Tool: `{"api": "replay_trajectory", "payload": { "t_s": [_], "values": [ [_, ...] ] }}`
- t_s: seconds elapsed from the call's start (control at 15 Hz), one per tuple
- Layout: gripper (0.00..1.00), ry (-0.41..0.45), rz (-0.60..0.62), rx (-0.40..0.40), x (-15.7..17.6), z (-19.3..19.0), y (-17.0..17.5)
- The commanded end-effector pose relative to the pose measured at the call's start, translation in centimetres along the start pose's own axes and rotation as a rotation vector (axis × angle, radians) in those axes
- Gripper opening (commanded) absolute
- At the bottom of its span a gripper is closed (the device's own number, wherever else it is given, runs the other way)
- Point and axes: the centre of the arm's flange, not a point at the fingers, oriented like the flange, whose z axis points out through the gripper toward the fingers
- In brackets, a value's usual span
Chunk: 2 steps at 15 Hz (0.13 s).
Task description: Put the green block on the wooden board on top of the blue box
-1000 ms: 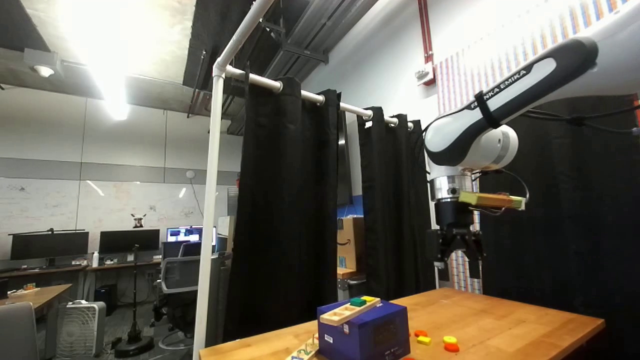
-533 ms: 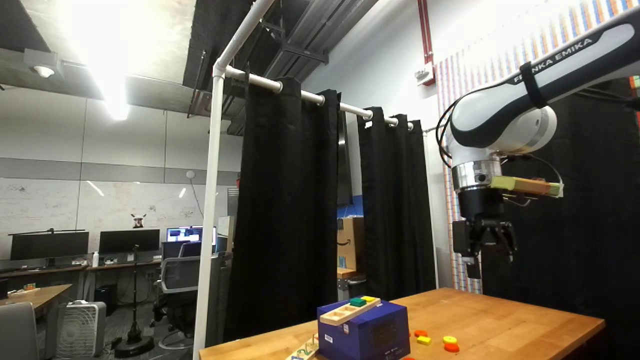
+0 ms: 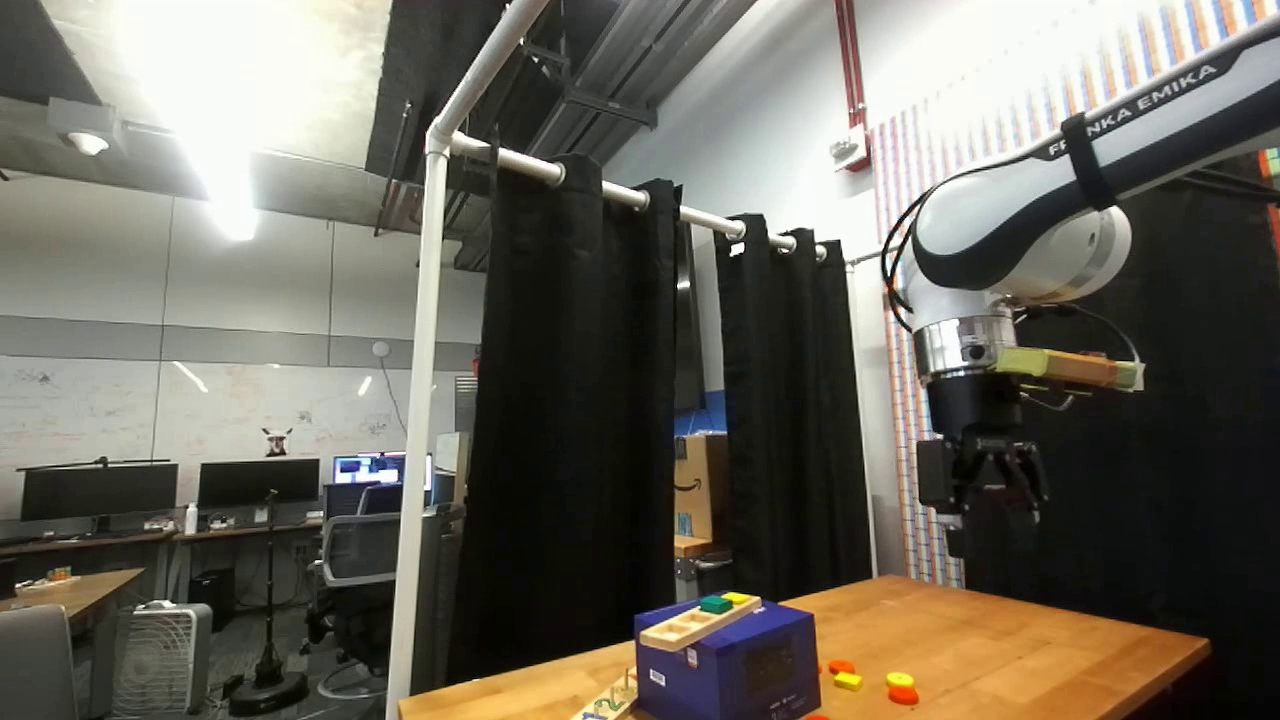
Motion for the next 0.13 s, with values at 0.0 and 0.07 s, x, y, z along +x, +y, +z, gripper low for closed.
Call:
{"api": "replay_trajectory", "payload": {
  "t_s": [0.0, 0.07],
  "values": [
    [1.0, 0.0, 0.0, 0.0, 0.01, 0.02, 0.0],
    [1.0, 0.0, 0.0, 0.0, 0.01, 0.01, 0.0]
  ]
}}
